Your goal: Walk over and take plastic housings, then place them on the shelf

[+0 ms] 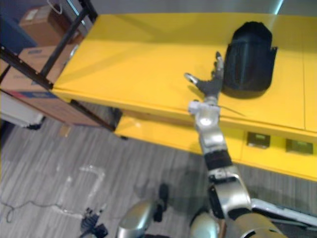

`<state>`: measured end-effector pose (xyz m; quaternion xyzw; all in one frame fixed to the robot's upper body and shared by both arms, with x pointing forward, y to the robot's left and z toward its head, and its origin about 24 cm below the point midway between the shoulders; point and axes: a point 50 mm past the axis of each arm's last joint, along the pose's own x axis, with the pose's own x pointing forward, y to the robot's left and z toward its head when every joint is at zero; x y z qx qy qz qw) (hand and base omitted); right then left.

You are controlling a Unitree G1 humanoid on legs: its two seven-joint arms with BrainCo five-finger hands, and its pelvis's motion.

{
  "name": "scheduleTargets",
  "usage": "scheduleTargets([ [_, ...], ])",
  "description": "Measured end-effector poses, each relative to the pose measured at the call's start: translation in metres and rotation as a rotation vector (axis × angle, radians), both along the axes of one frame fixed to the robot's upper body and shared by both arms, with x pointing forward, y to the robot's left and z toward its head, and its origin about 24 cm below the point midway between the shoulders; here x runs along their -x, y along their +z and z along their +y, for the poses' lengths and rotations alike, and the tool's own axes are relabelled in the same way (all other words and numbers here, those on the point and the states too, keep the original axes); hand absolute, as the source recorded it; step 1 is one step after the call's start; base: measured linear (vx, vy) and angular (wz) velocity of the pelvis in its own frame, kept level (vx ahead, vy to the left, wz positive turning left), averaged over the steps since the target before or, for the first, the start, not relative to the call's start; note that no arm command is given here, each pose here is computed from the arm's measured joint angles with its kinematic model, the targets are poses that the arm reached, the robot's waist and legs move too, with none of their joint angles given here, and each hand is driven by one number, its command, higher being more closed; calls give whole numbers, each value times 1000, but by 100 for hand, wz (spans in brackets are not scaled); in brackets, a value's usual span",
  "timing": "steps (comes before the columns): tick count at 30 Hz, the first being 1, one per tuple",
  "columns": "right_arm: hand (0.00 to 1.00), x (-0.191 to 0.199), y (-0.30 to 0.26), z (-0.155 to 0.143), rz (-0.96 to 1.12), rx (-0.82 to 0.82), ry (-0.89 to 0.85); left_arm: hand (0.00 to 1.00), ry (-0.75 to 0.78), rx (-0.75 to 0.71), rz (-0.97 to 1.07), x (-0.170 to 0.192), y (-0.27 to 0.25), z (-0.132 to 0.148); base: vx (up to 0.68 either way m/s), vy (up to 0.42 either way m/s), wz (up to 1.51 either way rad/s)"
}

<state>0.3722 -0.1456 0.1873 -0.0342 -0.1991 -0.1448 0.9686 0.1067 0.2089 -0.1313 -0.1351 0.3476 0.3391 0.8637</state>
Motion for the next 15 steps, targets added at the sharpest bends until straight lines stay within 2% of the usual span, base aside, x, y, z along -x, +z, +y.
scheduleTargets([
  [8,0,0,-2,-2,11,29,38,0,-5,1,-1,0,0,-1,9,1,0],
  [15,0,6,9,12,-62,106,212,0,-30,5,1,-1,0,-5,0,0,0],
])
